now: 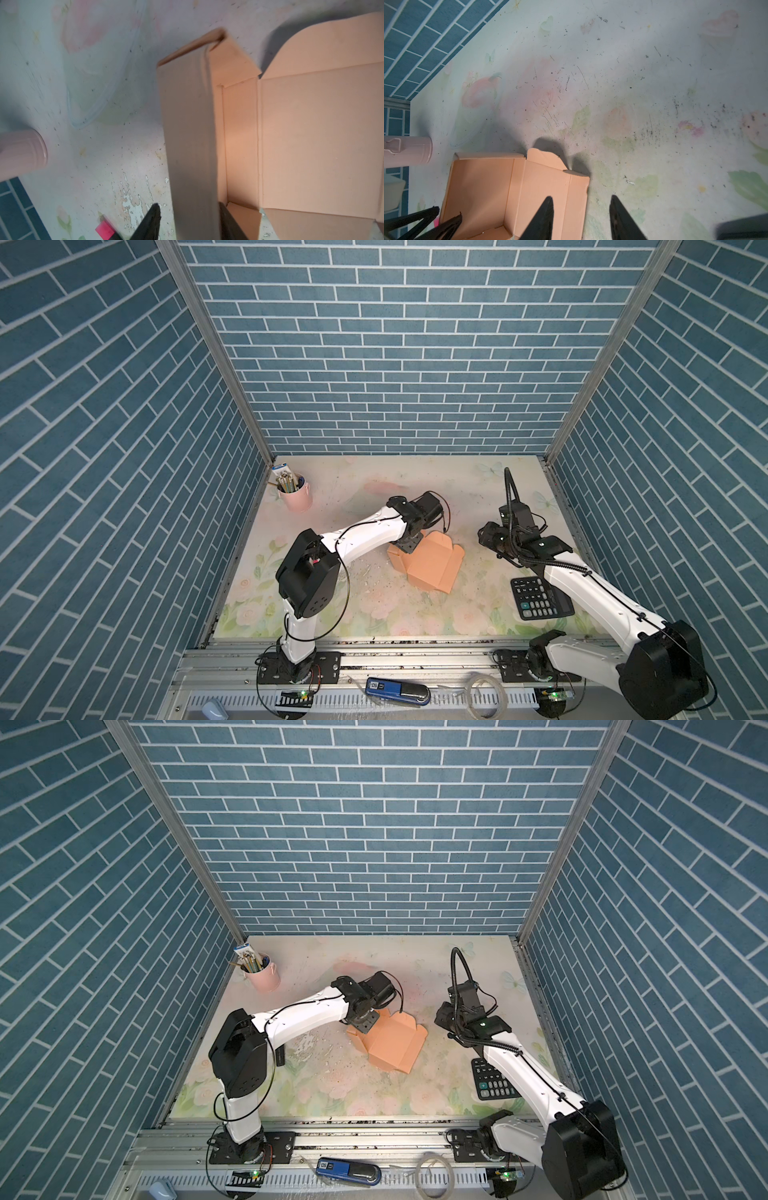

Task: Assemble paper box
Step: Turn over the paper box at the center of the table.

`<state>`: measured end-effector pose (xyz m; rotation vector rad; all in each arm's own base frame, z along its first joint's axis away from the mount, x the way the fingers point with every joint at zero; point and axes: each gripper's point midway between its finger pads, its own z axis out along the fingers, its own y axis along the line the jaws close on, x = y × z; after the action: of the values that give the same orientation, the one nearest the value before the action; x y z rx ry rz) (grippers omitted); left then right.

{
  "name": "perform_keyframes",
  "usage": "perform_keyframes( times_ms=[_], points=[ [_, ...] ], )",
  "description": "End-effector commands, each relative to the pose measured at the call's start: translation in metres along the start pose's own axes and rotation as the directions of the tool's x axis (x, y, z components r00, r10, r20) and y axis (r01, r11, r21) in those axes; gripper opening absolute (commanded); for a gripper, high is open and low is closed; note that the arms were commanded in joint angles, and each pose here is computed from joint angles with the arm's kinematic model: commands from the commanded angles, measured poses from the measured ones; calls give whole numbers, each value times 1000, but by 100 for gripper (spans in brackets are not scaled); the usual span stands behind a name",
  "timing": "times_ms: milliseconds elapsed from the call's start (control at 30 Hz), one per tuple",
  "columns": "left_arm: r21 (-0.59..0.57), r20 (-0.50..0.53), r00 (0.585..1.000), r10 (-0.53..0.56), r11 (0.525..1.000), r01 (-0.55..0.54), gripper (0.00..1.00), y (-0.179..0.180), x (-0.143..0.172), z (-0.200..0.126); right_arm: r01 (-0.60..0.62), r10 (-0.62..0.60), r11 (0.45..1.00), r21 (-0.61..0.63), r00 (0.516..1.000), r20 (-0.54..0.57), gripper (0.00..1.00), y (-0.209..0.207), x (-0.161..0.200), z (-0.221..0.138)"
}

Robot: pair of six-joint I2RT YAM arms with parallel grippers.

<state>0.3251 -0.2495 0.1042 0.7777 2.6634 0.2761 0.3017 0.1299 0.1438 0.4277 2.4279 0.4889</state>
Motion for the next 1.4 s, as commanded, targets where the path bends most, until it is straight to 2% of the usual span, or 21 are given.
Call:
perform_keyframes(
  times_ms=[0,100,300,667,800,967,1233,1367],
  points=[
    [129,-1,989,-146,981,145,46,13,2,8,14,-14,999,38,1000,-6,45,-6,-1,-1],
    [180,-20,970,-241,954,241,46,28,10,23,35,-33,998,47,998,-48,45,-4,2,2],
    [213,-53,940,-337,916,340,46,46,19,44,73,-67,996,51,991,-117,45,2,10,8],
    [222,-105,920,-378,892,392,46,46,32,71,140,-123,989,57,964,-235,44,23,39,30],
    [219,-115,914,-389,887,405,46,48,36,76,90,-76,995,43,965,-249,43,26,51,37],
    [220,-122,914,-388,887,406,46,48,38,79,-22,14,999,-32,971,-238,43,33,61,46],
    [220,-134,913,-386,886,407,46,46,41,83,-117,93,986,-116,976,-195,43,52,63,55],
    [224,-138,913,-385,886,407,46,45,42,84,-170,130,970,-173,966,-222,42,63,68,60]
  ],
)
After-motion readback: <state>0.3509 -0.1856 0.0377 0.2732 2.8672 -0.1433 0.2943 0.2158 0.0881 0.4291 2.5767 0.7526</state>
